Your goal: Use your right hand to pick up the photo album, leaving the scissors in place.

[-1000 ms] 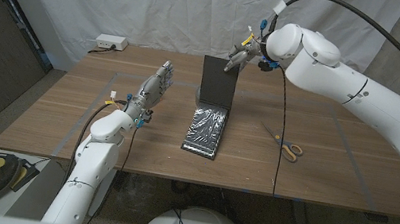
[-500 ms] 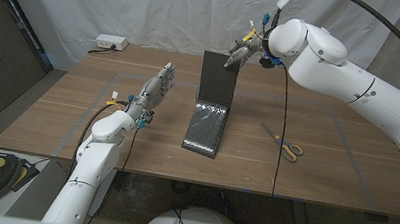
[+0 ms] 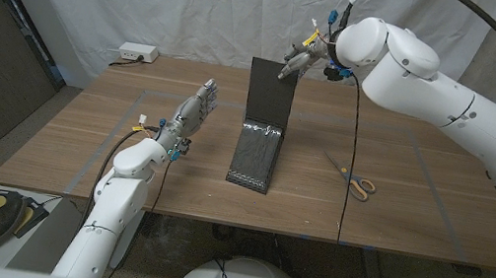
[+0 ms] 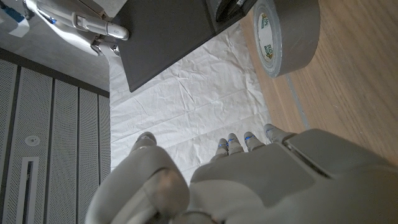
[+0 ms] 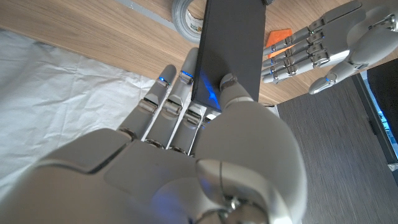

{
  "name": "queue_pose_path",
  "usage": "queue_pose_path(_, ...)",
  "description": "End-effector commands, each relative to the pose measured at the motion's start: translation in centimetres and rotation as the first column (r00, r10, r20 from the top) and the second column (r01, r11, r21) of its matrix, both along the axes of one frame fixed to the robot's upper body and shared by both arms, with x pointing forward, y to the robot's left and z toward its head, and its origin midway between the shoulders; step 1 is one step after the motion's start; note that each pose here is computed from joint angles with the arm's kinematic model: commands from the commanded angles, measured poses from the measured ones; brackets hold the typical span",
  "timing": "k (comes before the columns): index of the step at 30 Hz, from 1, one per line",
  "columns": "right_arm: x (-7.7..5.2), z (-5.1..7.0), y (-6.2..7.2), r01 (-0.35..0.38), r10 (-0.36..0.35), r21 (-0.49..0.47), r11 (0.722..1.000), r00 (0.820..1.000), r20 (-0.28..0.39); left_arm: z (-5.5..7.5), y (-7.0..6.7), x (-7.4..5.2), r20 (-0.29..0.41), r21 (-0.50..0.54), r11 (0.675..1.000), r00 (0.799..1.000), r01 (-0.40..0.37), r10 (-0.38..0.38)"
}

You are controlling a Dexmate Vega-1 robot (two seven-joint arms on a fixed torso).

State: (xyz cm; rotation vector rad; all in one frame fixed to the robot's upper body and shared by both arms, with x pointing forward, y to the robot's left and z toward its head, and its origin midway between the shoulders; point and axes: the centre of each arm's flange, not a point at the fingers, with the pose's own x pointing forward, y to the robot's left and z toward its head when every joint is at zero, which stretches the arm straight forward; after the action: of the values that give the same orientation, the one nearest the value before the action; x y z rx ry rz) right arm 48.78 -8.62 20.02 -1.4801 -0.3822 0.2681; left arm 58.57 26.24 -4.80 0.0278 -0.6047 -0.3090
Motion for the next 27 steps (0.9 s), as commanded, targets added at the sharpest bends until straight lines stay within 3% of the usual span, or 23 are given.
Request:
queue_pose_path(1, -1.7, 0.9, 0.4, -0.018, 0.018, 0.001, 1.0, 0.999, 0.035, -0.4, 0.1, 0.0, -0.009, -0.001, 1.0, 1.0, 0.0, 0.0)
queue_pose_path(19, -3.9, 1.8, 0.2, -0.04, 0.039, 0.015, 0.999, 0.997, 0.072, 0.1, -0.5, -0.6, 0.003, 0.015, 1.0, 1.0, 0.001, -0.001)
queue_pose_path(27, -4.3, 2.1, -0.2, -0.046, 0.044, 0.023, 0.999, 0.997, 0.069, -0.2, -0.8, -0.4, -0.006, 0.015, 1.0, 1.0, 0.002, -0.002)
